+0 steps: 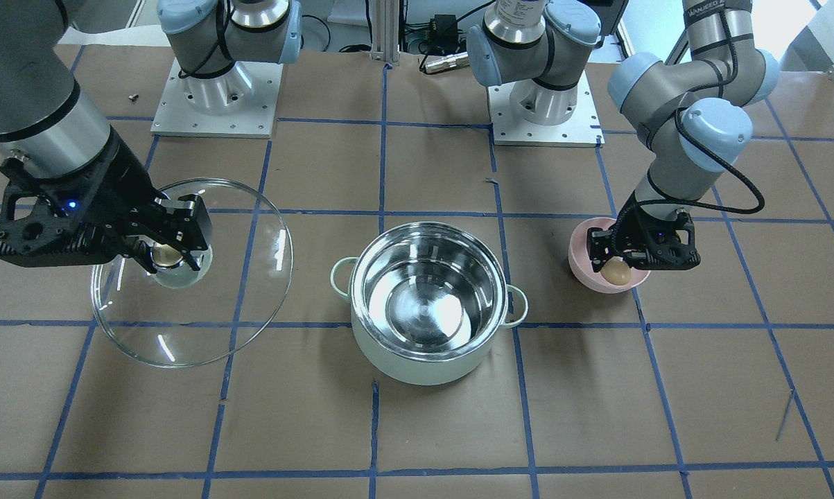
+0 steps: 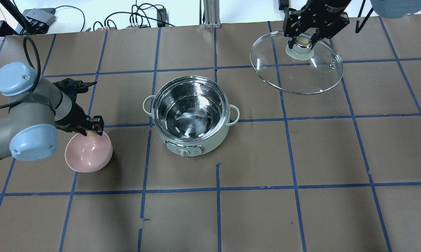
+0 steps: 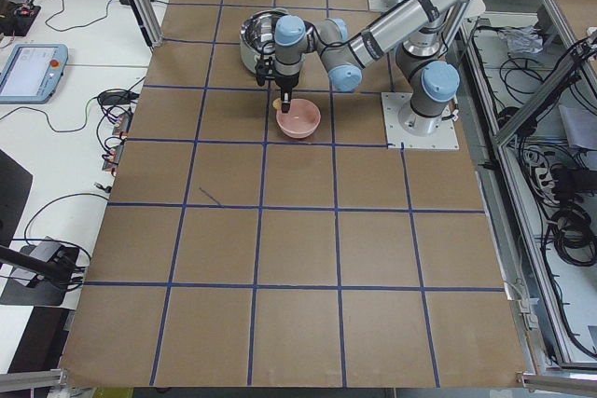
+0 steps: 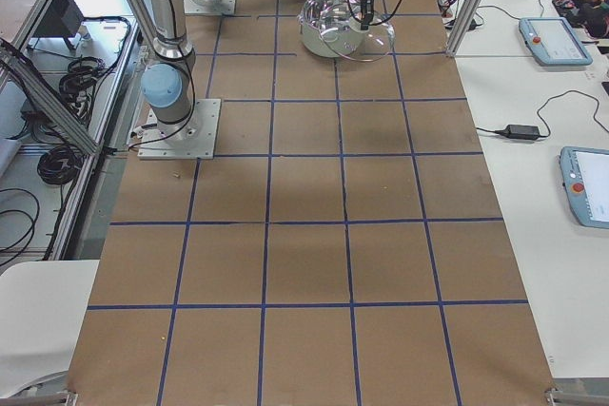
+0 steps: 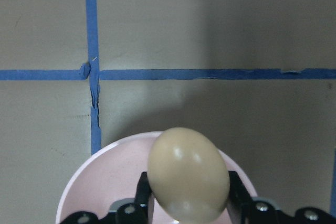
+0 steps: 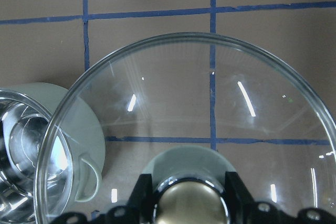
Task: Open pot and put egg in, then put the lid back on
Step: 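Lift the egg with the left gripper and carry it over the pot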
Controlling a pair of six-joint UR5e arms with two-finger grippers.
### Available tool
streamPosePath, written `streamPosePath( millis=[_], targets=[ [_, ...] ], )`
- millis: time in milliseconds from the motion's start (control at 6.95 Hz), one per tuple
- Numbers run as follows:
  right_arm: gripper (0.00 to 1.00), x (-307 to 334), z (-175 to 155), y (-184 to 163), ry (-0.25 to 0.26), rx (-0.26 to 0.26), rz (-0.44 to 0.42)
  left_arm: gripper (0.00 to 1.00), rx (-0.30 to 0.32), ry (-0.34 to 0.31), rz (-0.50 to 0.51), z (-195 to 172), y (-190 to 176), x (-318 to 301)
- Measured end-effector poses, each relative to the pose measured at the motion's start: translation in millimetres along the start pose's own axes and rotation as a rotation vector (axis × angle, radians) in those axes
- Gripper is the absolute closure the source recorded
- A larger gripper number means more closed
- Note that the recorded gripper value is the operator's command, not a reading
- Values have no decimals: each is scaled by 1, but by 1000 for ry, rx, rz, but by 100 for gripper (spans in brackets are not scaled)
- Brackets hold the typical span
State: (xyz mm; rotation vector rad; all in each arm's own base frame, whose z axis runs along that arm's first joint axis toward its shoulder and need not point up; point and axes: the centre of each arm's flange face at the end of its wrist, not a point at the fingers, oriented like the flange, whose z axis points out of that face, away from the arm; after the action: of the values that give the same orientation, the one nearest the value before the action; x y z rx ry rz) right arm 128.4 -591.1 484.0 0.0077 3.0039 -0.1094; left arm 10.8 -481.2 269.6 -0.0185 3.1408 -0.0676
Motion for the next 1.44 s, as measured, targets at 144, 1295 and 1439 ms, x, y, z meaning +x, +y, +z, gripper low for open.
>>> streamPosePath(
  millis=[144, 1295, 1439],
  targets=[
    [77, 1, 0, 0, 1, -1, -1, 98, -7, 2, -2, -8, -2, 5],
    [77, 0, 3, 1, 0, -6, -4, 96, 119, 83, -80, -75, -57, 182],
    [77, 1, 3, 1, 0, -7, -4, 93, 99, 86, -73, -65, -56, 199]
  ],
)
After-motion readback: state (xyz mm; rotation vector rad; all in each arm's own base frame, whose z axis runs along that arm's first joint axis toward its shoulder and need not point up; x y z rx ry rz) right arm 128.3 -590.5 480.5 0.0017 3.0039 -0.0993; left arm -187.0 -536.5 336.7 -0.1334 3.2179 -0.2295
